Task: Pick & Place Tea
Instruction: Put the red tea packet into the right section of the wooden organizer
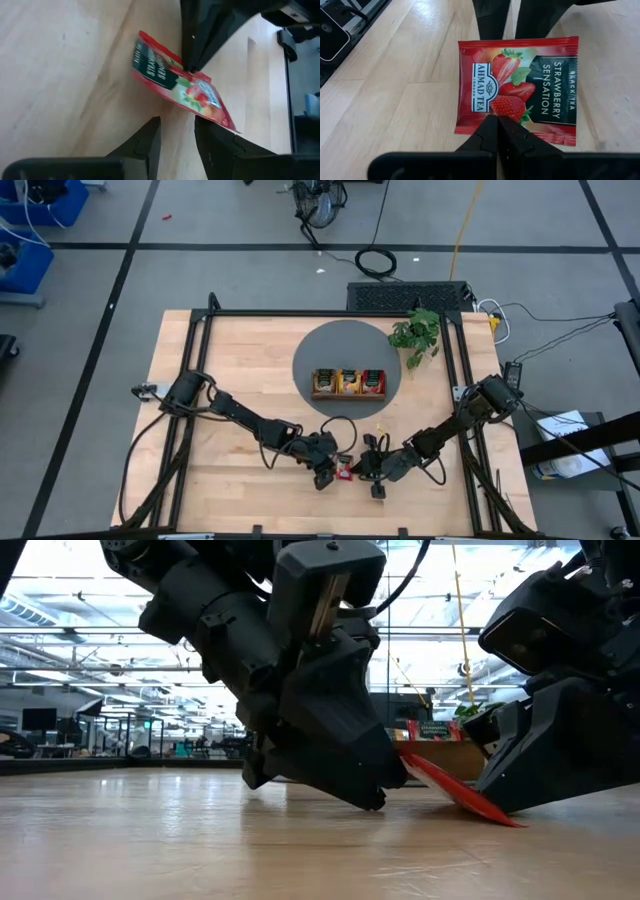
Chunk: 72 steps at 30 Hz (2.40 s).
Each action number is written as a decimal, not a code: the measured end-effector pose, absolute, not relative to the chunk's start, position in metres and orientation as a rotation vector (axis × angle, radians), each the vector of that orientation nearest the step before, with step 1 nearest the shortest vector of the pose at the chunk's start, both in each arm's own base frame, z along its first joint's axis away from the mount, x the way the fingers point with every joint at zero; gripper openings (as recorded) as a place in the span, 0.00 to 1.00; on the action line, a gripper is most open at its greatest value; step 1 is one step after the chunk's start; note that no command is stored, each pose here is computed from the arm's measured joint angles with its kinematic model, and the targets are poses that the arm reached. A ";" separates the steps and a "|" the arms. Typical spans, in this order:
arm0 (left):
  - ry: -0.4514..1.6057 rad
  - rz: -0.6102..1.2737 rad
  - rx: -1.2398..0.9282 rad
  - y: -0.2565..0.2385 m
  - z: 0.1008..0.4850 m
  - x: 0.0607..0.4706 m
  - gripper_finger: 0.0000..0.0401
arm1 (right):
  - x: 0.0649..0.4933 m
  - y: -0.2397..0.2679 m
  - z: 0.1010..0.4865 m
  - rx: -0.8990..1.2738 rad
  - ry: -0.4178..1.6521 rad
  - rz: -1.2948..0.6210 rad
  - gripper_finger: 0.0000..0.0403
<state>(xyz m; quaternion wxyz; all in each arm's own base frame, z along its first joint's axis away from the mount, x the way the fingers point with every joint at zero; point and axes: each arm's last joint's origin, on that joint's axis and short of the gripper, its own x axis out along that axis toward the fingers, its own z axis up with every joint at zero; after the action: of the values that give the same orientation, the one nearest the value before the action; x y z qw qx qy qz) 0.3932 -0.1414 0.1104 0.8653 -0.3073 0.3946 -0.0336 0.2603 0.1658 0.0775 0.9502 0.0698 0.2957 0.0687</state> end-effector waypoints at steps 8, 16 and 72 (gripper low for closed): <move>0.834 -0.131 -0.642 -0.143 0.119 0.392 0.31 | 0.260 0.166 0.077 0.142 0.604 0.139 0.00; 0.812 -0.119 -0.637 -0.138 0.123 0.394 0.31 | 0.260 0.166 0.077 0.139 0.608 0.138 0.00; 0.813 -0.141 -0.648 -0.143 0.124 0.393 0.31 | 0.249 0.157 0.066 0.144 0.677 0.085 0.00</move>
<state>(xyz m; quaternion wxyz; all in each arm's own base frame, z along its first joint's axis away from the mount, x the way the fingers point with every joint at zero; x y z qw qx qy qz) 0.3926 -0.1428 0.1238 0.8654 -0.3095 0.3882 -0.0671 0.2485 0.1575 0.0660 0.9399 0.0704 0.3316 0.0417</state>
